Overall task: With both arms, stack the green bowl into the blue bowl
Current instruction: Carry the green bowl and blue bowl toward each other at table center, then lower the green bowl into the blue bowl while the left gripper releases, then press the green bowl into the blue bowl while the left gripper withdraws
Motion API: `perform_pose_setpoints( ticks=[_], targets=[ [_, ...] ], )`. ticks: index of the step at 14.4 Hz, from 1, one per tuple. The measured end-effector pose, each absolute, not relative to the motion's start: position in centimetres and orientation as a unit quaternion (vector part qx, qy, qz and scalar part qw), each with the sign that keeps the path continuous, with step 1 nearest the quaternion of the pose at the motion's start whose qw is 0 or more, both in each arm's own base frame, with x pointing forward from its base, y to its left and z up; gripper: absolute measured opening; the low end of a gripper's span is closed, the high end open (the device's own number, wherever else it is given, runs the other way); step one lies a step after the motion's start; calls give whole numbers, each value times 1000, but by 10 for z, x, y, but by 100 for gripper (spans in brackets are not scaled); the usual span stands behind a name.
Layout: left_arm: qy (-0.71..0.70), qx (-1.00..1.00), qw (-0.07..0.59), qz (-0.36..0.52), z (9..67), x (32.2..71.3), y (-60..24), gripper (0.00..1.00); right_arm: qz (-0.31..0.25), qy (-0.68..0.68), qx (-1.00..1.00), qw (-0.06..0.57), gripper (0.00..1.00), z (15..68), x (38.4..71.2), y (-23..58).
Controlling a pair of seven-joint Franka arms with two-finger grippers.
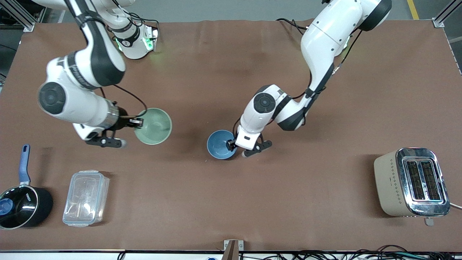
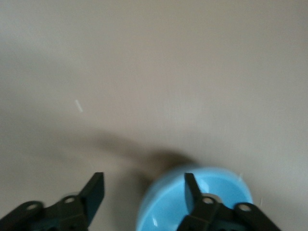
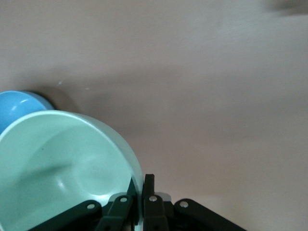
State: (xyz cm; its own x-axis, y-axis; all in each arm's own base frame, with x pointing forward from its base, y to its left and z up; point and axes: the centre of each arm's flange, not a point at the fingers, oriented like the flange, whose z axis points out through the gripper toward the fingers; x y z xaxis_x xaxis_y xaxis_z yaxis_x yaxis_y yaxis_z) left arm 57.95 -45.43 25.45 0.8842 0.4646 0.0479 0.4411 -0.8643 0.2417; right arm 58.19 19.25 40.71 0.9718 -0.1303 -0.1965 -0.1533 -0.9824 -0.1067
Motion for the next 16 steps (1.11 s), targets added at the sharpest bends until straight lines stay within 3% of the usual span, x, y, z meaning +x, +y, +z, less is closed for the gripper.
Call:
perform_pose_setpoints(
  ticks=[2, 7, 12, 16],
  targets=[
    [241, 966, 64, 72, 300, 615, -415, 98, 90, 81, -990, 67, 6, 390, 575, 238],
    [175, 981, -15, 85, 398, 678, -257, 100, 70, 112, -987, 94, 6, 337, 556, 334],
    [133, 991, -7, 26, 484, 671, -139, 100, 42, 128, -984, 115, 6, 298, 560, 363],
    [63, 998, -17, 15, 548, 643, -104, 100, 30, 124, -987, 93, 6, 279, 565, 371]
  ],
)
